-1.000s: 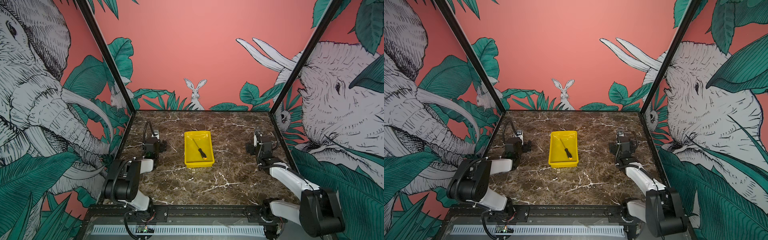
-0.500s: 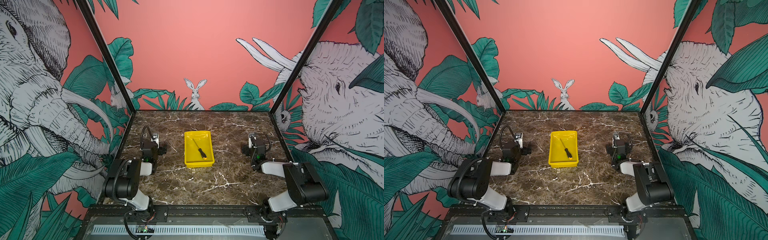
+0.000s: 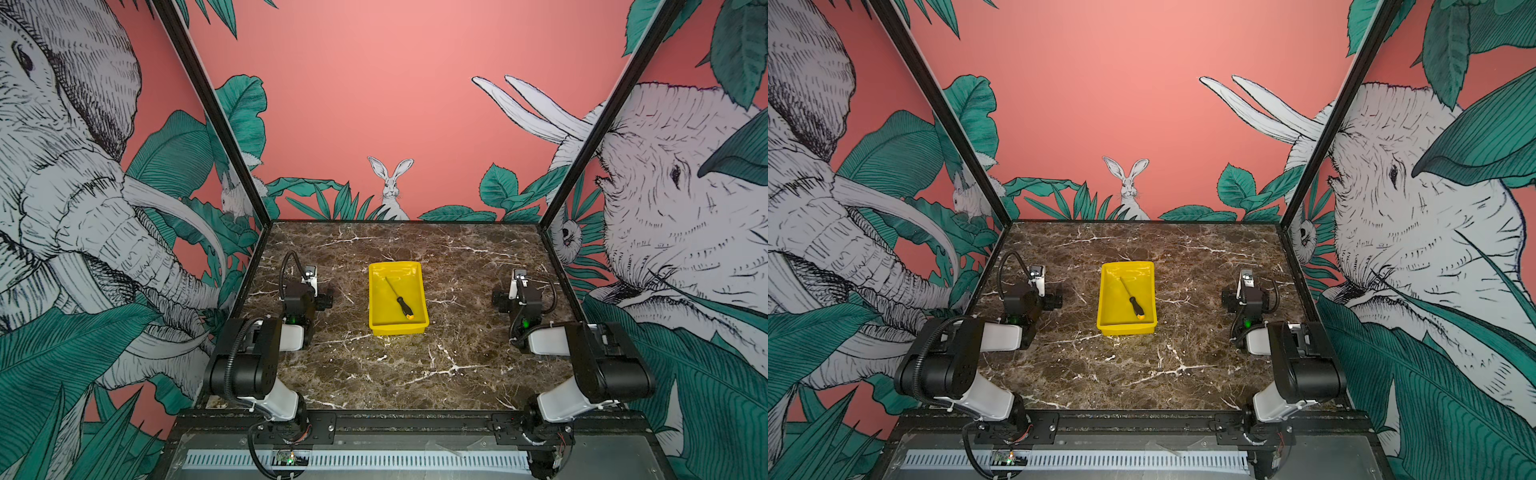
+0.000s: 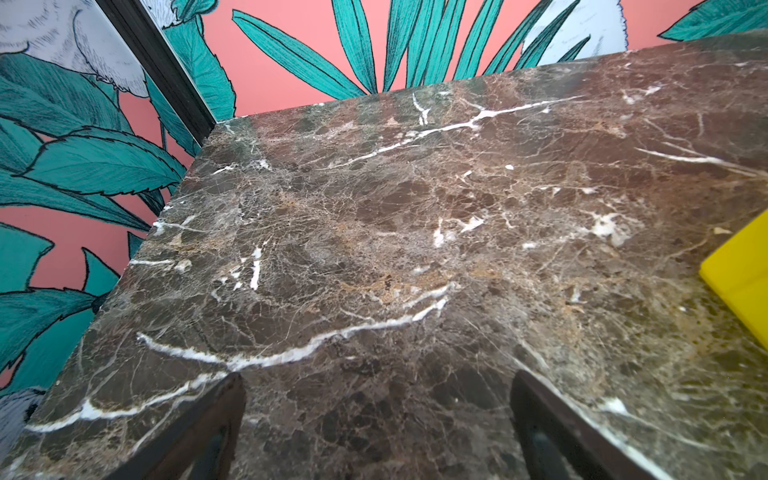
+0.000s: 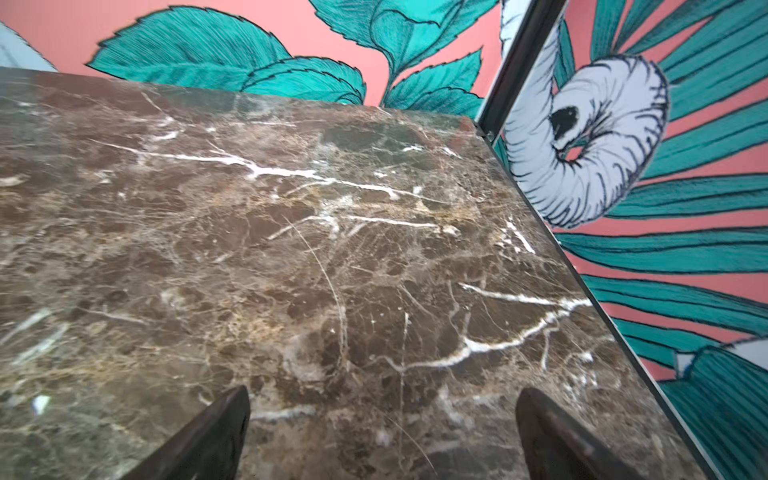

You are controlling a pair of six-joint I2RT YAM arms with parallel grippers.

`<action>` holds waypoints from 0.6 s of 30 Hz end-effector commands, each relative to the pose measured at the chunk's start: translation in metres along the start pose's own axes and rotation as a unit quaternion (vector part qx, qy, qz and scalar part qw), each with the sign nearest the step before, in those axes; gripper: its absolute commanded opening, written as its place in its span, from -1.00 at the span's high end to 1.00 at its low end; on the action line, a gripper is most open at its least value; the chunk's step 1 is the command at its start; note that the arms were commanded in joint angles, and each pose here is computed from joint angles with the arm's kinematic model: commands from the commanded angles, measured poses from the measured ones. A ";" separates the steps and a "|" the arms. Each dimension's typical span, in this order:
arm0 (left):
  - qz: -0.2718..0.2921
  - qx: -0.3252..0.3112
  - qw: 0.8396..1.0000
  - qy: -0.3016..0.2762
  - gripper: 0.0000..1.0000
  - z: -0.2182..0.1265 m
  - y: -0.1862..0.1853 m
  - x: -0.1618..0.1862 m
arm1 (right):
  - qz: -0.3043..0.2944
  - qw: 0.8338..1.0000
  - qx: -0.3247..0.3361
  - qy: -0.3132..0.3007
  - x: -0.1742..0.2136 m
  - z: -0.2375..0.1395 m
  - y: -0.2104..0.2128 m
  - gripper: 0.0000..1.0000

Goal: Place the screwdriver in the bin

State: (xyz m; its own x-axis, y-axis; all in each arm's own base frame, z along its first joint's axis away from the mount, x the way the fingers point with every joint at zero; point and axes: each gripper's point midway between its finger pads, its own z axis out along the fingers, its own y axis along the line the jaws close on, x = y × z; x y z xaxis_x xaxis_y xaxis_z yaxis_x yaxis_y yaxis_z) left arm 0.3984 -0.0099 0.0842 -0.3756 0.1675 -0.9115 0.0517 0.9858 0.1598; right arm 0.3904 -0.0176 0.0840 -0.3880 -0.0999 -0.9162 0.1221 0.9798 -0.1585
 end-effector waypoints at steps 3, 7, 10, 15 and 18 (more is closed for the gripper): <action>-0.005 0.002 1.000 -0.016 -0.99 0.000 0.001 -0.012 | -0.004 0.999 -0.031 -0.028 -0.014 0.000 0.011 -0.98; -0.005 0.002 1.000 -0.016 -0.99 0.000 0.001 -0.012 | 0.008 1.000 -0.006 -0.024 -0.013 0.000 0.002 -0.98; -0.005 0.003 1.000 -0.015 -0.99 0.000 0.001 -0.011 | 0.007 1.000 -0.005 -0.025 -0.012 0.000 0.002 -0.98; -0.004 0.003 1.000 -0.012 -0.99 0.002 0.001 -0.011 | 0.009 1.000 0.000 -0.024 -0.013 0.000 0.000 -0.98; -0.004 0.003 1.000 -0.012 -0.99 0.002 0.001 -0.011 | 0.009 1.000 0.001 -0.024 -0.013 0.000 0.000 -0.99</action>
